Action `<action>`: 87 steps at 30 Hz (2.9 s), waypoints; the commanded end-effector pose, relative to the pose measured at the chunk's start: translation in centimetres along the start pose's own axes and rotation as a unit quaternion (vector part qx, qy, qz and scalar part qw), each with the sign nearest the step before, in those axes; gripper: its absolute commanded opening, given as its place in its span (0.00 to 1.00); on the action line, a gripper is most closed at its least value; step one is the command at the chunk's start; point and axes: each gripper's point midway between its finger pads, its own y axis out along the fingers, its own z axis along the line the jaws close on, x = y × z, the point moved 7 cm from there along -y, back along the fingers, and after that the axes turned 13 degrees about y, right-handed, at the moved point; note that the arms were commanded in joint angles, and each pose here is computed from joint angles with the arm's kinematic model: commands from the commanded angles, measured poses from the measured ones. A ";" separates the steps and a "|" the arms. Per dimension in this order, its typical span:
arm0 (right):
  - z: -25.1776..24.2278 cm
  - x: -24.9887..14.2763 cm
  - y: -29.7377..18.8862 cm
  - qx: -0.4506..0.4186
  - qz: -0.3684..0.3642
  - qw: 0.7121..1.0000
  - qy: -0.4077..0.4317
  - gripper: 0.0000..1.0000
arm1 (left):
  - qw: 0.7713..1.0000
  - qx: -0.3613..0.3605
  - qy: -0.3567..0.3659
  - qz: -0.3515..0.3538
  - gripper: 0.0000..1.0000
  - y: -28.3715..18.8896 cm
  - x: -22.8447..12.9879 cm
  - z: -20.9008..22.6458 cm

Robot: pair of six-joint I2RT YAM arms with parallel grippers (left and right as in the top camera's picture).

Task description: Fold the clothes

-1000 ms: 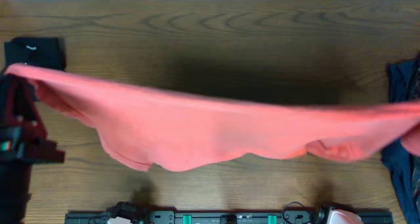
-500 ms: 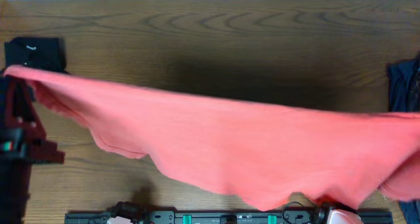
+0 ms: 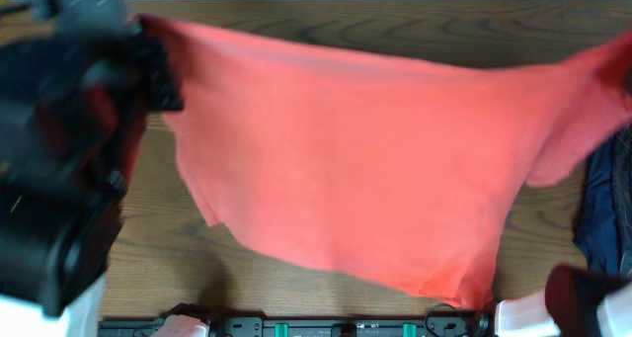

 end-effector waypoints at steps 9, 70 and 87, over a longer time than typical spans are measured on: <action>0.0 0.4 10.6 0.014 0.100 0.995 -0.018 0.01 | 0.997 0.006 0.008 0.075 0.06 10.7 -1.6 -2.8; 1.2 -2.1 -16.6 0.088 -0.226 0.969 -0.039 0.01 | 0.993 0.053 -0.103 -0.012 0.06 -17.4 -7.6 4.7; -1.3 -6.7 -20.9 0.056 -0.227 0.972 0.018 0.01 | 0.993 0.051 -0.103 0.004 0.06 -17.3 -8.2 4.6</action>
